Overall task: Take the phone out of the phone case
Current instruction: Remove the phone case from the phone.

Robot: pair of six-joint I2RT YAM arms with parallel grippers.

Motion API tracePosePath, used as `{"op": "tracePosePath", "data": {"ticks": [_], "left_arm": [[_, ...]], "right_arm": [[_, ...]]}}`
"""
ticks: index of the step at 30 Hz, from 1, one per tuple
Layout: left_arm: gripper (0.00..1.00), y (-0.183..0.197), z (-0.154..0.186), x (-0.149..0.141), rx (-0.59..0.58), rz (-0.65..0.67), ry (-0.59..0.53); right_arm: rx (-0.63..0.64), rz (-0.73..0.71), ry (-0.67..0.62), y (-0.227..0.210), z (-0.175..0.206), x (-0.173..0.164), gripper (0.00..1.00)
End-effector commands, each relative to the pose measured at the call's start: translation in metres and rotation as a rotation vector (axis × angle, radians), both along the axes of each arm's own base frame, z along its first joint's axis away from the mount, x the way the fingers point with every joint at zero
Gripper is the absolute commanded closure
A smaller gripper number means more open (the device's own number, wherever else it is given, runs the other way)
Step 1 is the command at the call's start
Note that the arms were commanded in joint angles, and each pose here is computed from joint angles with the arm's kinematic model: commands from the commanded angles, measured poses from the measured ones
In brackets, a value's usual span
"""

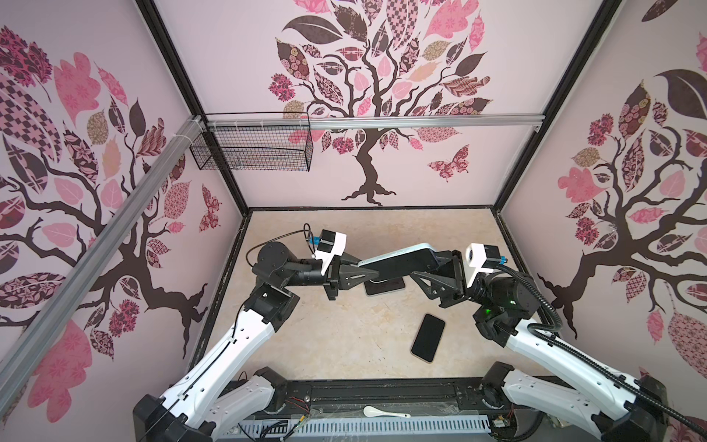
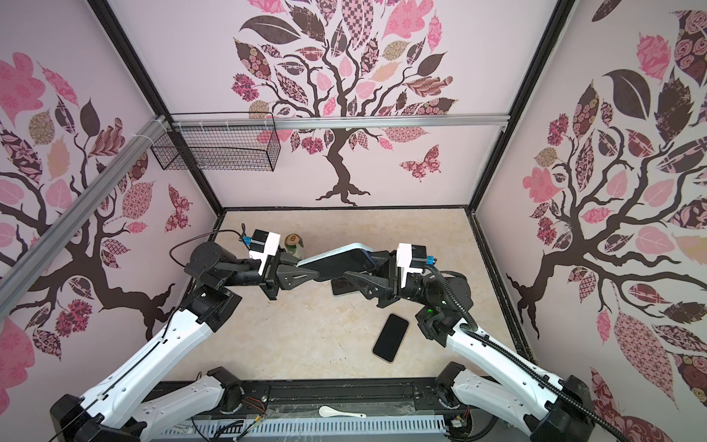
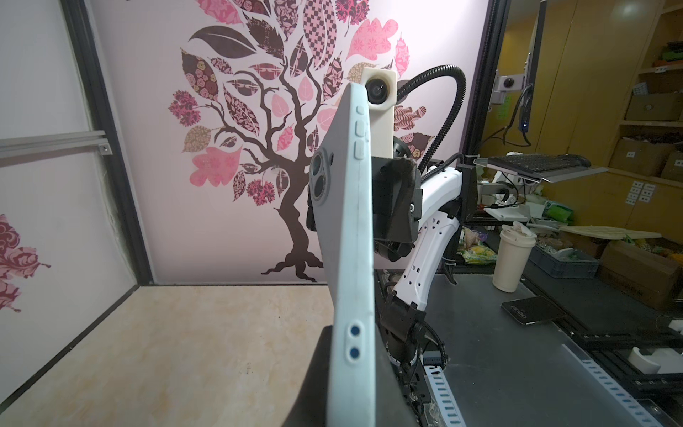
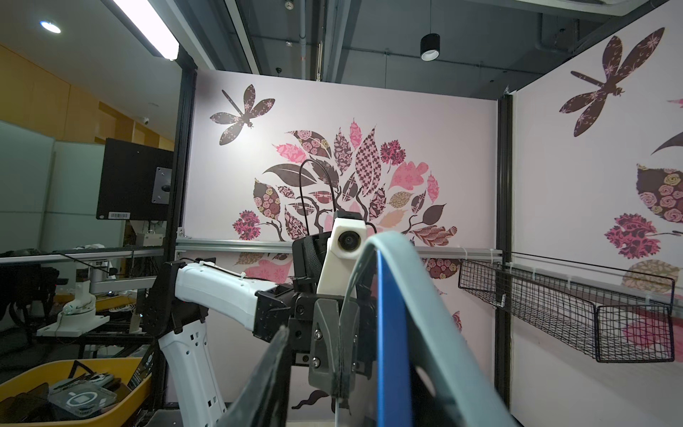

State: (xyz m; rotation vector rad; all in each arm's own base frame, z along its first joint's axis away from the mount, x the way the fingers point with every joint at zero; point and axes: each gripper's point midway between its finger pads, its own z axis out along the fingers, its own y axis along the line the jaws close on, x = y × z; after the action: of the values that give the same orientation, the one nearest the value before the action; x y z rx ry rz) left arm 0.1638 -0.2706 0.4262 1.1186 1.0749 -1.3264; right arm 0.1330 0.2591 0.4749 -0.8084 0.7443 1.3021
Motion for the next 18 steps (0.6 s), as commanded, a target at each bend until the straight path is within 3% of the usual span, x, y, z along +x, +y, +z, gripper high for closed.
{"op": "tracePosePath", "data": {"ticks": [1, 8, 14, 18], "left_arm": [[1.0, 0.004, 0.024, 0.014, -0.156, 0.092, 0.052], [1.0, -0.003, 0.031, 0.012, -0.234, 0.102, 0.076], [1.0, 0.003, 0.039, 0.015, -0.338, 0.111, 0.116], [1.0, 0.004, 0.04, 0.016, -0.348, 0.112, 0.126]], "right_arm": [[0.041, 0.118, -0.053, 0.001, 0.017, -0.026, 0.61], [0.179, 0.17, -0.04, -0.011, 0.045, -0.03, 0.64], [0.19, 0.19, -0.046, -0.01, 0.052, -0.03, 0.67], [0.184, 0.191, -0.045, -0.009, 0.051, -0.03, 0.71]]}}
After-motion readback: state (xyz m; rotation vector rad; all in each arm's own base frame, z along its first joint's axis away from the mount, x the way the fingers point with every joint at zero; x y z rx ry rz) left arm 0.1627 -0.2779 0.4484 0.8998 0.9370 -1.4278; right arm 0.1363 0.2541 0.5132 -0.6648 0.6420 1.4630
